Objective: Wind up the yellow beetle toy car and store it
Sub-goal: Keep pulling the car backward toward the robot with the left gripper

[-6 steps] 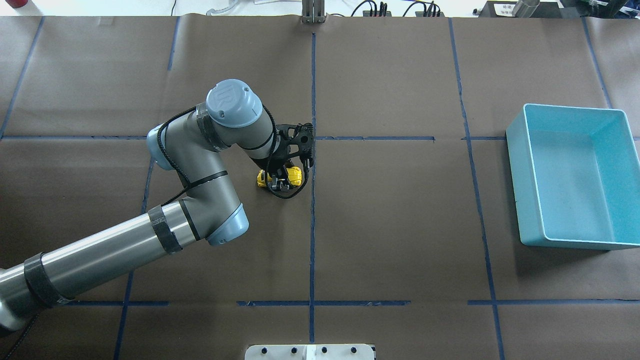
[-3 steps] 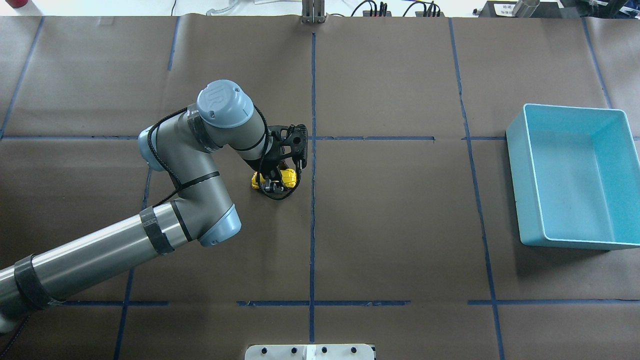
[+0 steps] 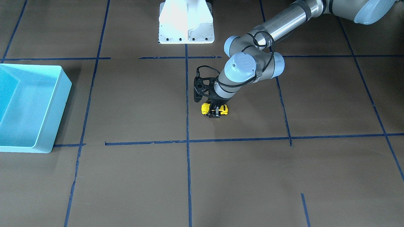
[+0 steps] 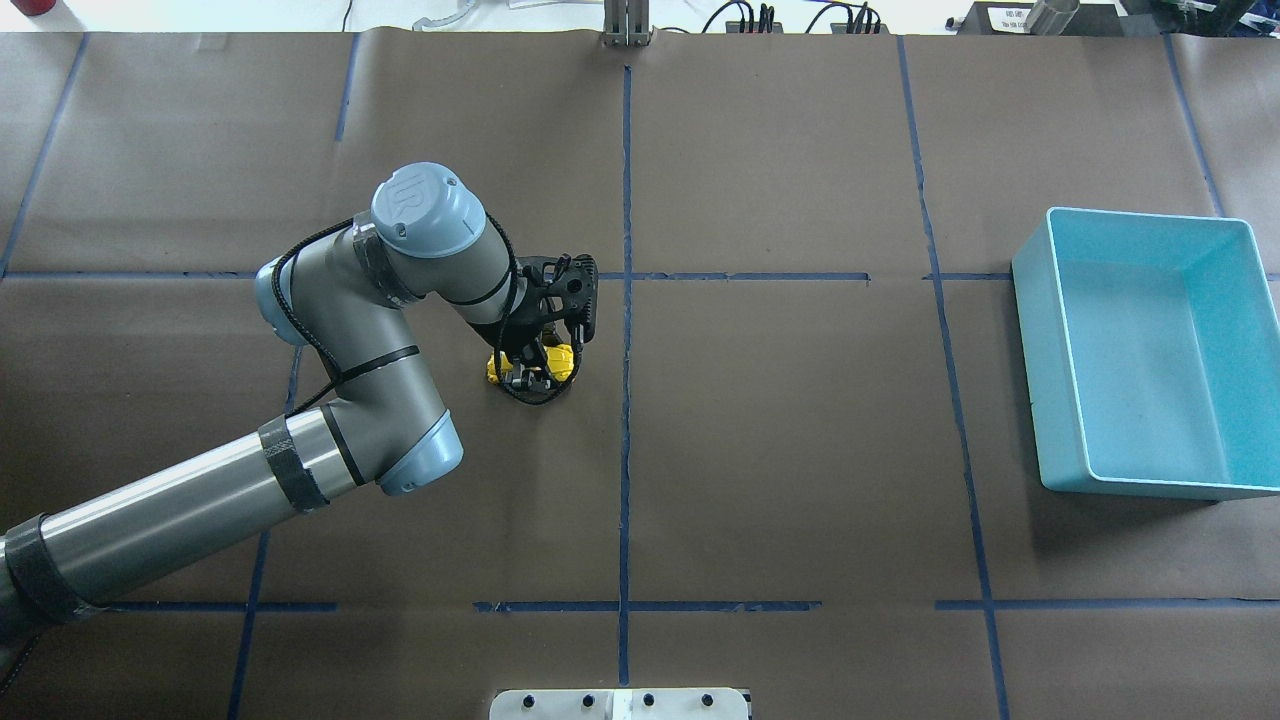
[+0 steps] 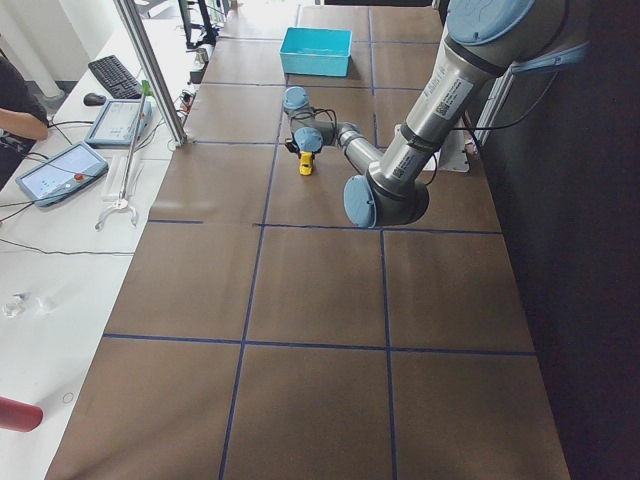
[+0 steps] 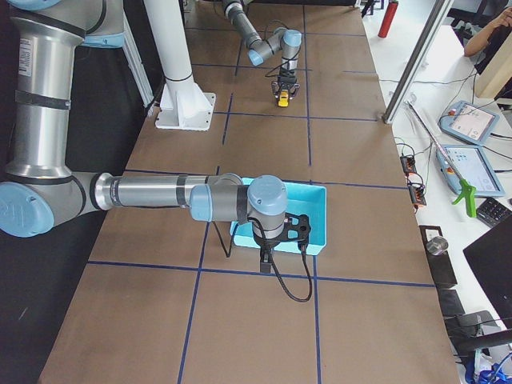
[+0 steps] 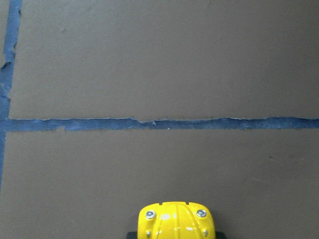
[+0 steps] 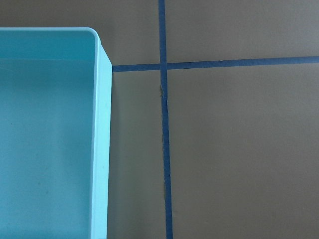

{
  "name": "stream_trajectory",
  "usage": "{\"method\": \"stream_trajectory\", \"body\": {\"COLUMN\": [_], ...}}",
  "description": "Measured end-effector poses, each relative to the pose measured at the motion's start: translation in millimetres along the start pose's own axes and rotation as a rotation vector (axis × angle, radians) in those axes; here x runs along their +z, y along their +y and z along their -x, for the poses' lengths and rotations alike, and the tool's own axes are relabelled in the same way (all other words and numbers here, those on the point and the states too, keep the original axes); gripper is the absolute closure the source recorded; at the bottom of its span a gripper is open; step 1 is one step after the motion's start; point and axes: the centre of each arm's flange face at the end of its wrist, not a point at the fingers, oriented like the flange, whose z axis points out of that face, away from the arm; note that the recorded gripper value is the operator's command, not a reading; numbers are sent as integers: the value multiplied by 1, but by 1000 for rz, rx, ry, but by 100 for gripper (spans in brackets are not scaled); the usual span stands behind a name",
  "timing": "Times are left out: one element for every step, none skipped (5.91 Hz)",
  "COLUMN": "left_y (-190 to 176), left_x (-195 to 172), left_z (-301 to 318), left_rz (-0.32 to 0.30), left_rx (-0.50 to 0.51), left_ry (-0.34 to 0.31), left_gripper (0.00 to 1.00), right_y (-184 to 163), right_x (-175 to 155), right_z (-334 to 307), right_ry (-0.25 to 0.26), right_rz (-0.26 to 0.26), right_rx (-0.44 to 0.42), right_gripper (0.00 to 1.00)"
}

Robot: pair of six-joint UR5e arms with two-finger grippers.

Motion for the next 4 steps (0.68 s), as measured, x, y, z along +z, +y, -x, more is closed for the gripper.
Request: {"method": "stream_trajectory", "body": {"left_y": [8, 15, 23, 30], "left_x": [-1, -4, -5, -7], "left_z": [0, -1, -3, -5], "left_rz": [0, 0, -1, 0], "left_rx": [3, 3, 7, 13], "left_ry": [7, 8, 12, 15], "left_gripper": [100, 100, 100, 100], "right_y": [0, 0, 0, 0], "right_x": [0, 0, 0, 0], "right_z": [0, 0, 0, 0], "right_ry": [0, 0, 0, 0], "right_rz": [1, 0, 0, 0], "right_rx": [1, 0, 0, 0], "right_gripper": [0, 0, 0, 0]}}
